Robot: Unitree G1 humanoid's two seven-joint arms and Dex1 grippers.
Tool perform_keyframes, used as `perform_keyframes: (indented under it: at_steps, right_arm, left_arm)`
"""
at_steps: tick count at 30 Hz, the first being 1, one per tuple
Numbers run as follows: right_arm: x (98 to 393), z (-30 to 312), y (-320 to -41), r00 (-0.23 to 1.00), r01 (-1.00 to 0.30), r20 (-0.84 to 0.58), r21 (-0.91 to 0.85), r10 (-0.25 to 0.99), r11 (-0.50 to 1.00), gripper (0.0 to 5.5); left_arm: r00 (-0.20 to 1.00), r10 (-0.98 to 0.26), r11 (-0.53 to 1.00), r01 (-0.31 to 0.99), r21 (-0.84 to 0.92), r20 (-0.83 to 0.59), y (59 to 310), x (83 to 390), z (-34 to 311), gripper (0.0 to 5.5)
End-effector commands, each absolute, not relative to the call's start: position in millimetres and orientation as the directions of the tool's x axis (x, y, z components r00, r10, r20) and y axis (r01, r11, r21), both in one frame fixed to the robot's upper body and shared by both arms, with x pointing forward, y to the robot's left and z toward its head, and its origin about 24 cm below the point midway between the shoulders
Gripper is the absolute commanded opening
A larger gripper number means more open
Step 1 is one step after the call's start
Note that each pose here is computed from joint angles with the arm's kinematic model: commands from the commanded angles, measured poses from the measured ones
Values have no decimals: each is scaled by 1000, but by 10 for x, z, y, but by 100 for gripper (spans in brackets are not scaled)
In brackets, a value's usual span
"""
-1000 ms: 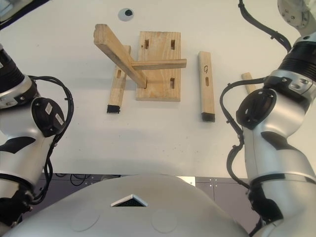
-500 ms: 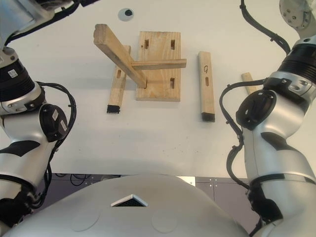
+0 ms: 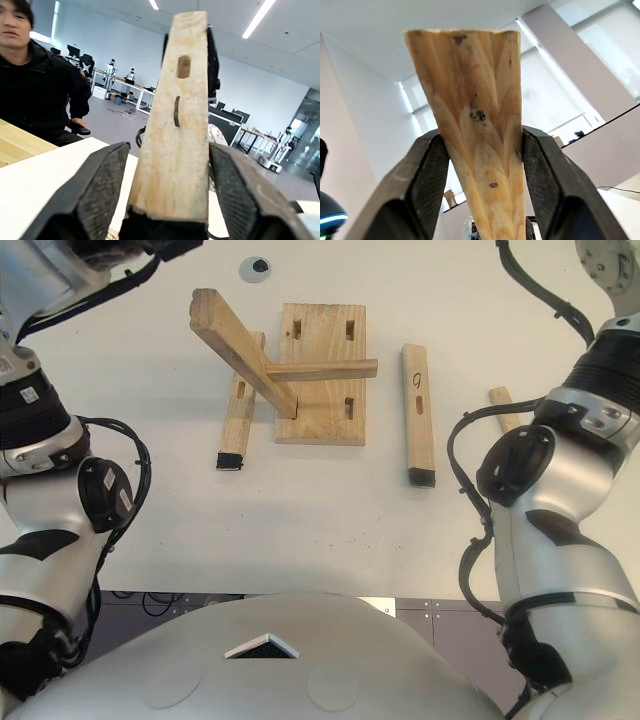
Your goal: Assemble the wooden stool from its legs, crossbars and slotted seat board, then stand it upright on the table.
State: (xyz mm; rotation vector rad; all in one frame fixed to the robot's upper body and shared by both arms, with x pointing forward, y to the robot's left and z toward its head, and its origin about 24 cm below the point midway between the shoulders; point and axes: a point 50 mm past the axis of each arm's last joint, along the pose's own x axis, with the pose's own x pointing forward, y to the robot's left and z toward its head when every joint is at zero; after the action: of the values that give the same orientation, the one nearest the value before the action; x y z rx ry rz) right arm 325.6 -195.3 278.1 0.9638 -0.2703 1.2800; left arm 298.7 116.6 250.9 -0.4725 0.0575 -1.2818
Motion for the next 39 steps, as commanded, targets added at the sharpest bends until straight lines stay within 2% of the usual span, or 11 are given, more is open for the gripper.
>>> perform_keyframes:
  at_steps: [1, 3, 6, 10, 13, 23, 33, 39]
  right_arm:
    - [3367, 2829, -2010, 439, -879, 651, 455, 619, 146, 207]
    - [3428, 2805, -2156, 522, -847, 638, 463, 566, 259, 206]
    - [3443, 2685, -2327, 599, -800, 598, 449, 532, 397, 206]
    - [3343, 2387, -2313, 611, -791, 495, 346, 618, 504, 206]
    - [3263, 2099, -2275, 625, -780, 395, 277, 673, 561, 205]
    - [3067, 1592, -2133, 562, -818, 261, 316, 785, 481, 205]
    - [3031, 1344, -2138, 545, -811, 150, 343, 825, 473, 205]
    - [3045, 1384, -2177, 533, -816, 139, 344, 834, 465, 204]
  left_arm:
    - [346, -892, 211, 888, -409, 290, 1297, 3016, 2516, 341]
    - [418, -842, 238, 855, -461, 340, 1405, 3101, 2549, 365]
    - [496, -783, 274, 817, -507, 376, 1544, 3167, 2566, 365]
    - [626, -705, 407, 741, -533, 332, 1711, 3273, 2509, 365]
    - [667, -673, 457, 714, -530, 318, 1775, 3324, 2489, 365]
    - [675, -687, 489, 704, -516, 271, 1744, 3373, 2411, 365]
    - [673, -702, 492, 695, -525, 233, 1689, 3396, 2298, 365]
    - [654, -723, 484, 710, -512, 223, 1632, 3373, 2288, 365]
